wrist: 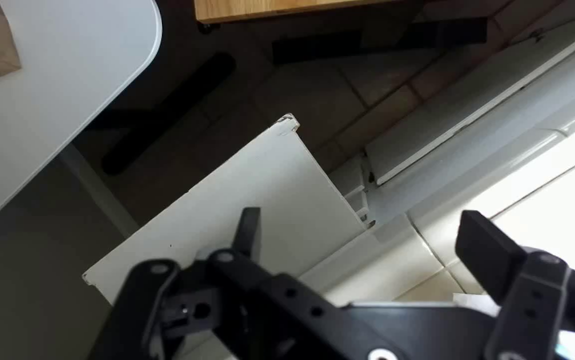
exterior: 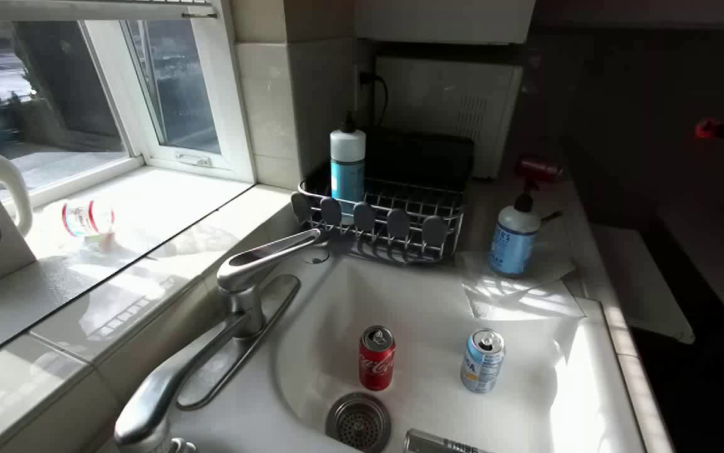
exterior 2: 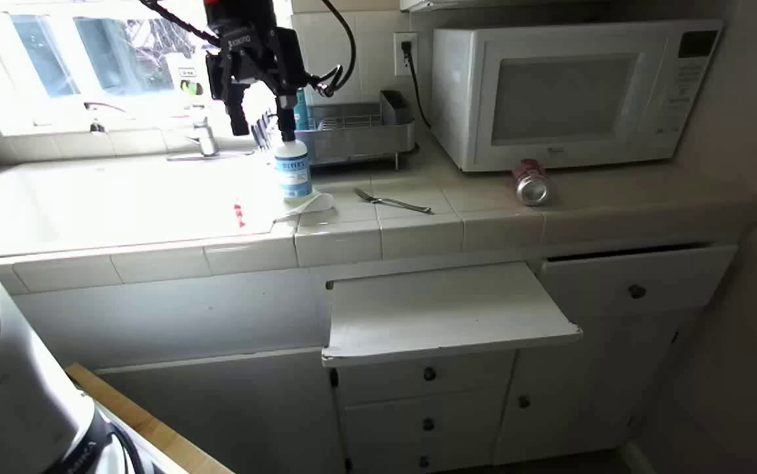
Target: Put the silver fork on the shelf.
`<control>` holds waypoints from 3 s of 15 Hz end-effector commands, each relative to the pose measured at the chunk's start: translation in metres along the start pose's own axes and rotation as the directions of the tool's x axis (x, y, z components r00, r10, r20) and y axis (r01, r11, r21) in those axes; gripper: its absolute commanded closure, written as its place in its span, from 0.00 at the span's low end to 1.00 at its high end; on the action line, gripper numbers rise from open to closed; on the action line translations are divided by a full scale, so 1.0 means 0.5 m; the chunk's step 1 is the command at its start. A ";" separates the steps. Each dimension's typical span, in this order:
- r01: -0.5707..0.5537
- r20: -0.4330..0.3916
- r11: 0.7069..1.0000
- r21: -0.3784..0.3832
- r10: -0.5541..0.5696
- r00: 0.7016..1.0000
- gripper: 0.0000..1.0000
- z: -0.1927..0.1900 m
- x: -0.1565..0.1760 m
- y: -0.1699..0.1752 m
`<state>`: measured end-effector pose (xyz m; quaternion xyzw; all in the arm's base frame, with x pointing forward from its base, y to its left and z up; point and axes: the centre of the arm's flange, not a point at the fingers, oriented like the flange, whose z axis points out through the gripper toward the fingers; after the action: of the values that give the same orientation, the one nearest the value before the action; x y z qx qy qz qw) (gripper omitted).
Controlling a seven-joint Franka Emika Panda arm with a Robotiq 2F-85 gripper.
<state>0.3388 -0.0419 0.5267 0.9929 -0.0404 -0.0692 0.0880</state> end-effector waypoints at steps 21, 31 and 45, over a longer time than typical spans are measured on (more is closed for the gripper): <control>0.000 0.000 1.000 0.000 0.000 1.000 0.00 0.000 0.000 0.000; 0.297 -0.102 0.954 0.043 -0.291 0.951 0.00 -0.003 0.062 -0.025; 0.873 -0.278 0.487 -0.021 -0.842 0.463 0.00 0.098 0.407 0.050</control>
<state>0.4905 -0.0794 0.4738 0.9114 0.4106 0.0231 0.0122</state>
